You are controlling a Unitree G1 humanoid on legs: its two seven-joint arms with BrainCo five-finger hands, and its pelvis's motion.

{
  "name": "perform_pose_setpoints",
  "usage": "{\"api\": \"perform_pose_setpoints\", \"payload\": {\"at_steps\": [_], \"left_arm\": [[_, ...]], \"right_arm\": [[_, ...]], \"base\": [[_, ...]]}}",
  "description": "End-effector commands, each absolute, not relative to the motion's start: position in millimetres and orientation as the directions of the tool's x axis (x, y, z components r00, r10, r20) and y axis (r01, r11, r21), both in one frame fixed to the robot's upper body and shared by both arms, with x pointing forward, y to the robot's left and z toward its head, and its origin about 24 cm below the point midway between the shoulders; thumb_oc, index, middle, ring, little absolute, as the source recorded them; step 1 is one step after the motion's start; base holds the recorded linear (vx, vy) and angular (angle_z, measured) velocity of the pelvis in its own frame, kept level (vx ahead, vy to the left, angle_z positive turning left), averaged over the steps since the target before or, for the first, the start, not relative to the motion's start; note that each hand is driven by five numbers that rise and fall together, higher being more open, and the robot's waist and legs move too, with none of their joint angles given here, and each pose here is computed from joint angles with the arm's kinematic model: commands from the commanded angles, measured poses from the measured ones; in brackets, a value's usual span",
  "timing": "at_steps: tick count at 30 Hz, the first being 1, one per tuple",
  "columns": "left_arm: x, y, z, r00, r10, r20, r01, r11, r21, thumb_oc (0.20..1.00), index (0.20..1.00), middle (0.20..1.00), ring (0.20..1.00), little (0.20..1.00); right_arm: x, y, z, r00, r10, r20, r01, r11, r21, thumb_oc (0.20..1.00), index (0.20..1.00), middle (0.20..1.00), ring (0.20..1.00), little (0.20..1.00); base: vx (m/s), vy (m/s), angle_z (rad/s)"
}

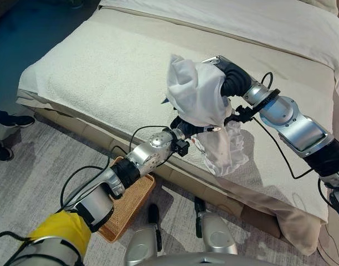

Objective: Pick up clothes into the bucket

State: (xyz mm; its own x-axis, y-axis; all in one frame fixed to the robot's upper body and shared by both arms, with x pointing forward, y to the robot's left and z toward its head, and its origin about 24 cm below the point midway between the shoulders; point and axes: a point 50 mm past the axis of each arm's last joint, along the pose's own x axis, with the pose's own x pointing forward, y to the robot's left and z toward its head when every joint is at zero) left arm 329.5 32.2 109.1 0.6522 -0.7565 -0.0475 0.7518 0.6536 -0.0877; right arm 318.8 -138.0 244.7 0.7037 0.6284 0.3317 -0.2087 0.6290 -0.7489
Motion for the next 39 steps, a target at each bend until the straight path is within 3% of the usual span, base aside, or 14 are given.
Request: {"api": "perform_pose_setpoints", "payload": {"at_steps": [1,4,5,6,8,9,14,16,22,30,39], "left_arm": [[321.5,29.2,125.4,0.632,-0.768,0.105,0.769,0.606,-0.202,0.2,0.2,0.2,0.2,0.2],[322.4,46.3,123.5,0.696,-0.704,0.141,0.713,0.651,-0.261,0.2,0.2,0.2,0.2,0.2],[321.5,60.9,120.9,0.744,-0.646,0.17,0.663,0.681,-0.312,0.2,0.2,0.2,0.2,0.2],[320.3,69.0,119.1,0.764,-0.619,0.181,0.639,0.688,-0.344,0.2,0.2,0.2,0.2,0.2],[318.6,77.8,116.7,0.783,-0.594,0.186,0.616,0.697,-0.367,0.2,0.2,0.2,0.2,0.2],[314.7,101.0,112.7,0.829,-0.519,0.206,0.555,0.728,-0.402,0.2,0.2,0.2,0.2,0.2],[298.8,151.0,105.1,0.914,-0.317,0.253,0.403,0.778,-0.482,0.2,0.2,0.2,0.2,0.2],[284.8,184.9,101.1,0.949,-0.144,0.281,0.273,0.82,-0.503,0.2,0.2,0.2,0.2,0.2],[269.6,224.7,110.2,0.922,0.109,0.371,0.094,0.867,-0.489,0.2,0.2,0.2,0.2,0.2],[267.2,237.8,126.2,0.882,0.163,0.442,0.035,0.913,-0.406,0.2,0.2,0.2,0.2,0.2],[292.4,229.9,166.7,0.826,0.117,0.551,0.056,0.956,-0.288,0.2,0.2,0.2,0.2,0.2]], "right_arm": [[306.7,-130.5,274.7,0.6,0.61,0.518,-0.148,0.721,-0.677,0.2,0.2,0.2,0.2,0.2],[307.3,-144.7,265.1,0.644,0.561,0.52,-0.114,0.743,-0.659,0.219,0.219,0.219,0.219,0.219],[306.3,-160.1,256.3,0.685,0.511,0.52,-0.076,0.759,-0.647,0.395,0.395,0.395,0.395,0.395],[305.7,-168.8,252.4,0.706,0.479,0.521,-0.051,0.769,-0.638,0.413,0.413,0.413,0.413,0.413],[304.4,-176.5,249.0,0.723,0.449,0.525,-0.024,0.776,-0.63,0.533,0.533,0.533,0.533,0.533],[300.2,-192.6,242.7,0.752,0.398,0.526,0.033,0.774,-0.632,1.0,1.0,1.0,1.0,1.0],[291.6,-217.1,214.7,0.818,0.287,0.498,0.066,0.814,-0.577,1.0,1.0,1.0,1.0,1.0],[285.1,-229.3,186.8,0.868,0.208,0.451,0.069,0.849,-0.524,1.0,1.0,1.0,1.0,1.0],[279.7,-243.0,138.9,0.94,0.097,0.328,0.082,0.866,-0.493,1.0,1.0,1.0,1.0,1.0],[282.2,-240.5,101.2,0.976,0.052,0.21,0.045,0.9,-0.433,1.0,1.0,1.0,1.0,1.0],[287.9,-223.9,89.5,0.981,0.097,0.169,-0.015,0.903,-0.429,1.0,1.0,1.0,1.0,1.0]], "base": [[0.0,0.0,0.0],[0.0,0.0,0.0],[0.0,0.0,0.0],[0.0,0.0,0.0],[0.0,0.0,0.0],[0.0,0.0,0.0],[-0.02,-0.01,0.0],[0.0,0.0,0.0],[0.0,0.003,0.02],[0.0,0.003,0.01],[0.0,0.0,0.0]]}}
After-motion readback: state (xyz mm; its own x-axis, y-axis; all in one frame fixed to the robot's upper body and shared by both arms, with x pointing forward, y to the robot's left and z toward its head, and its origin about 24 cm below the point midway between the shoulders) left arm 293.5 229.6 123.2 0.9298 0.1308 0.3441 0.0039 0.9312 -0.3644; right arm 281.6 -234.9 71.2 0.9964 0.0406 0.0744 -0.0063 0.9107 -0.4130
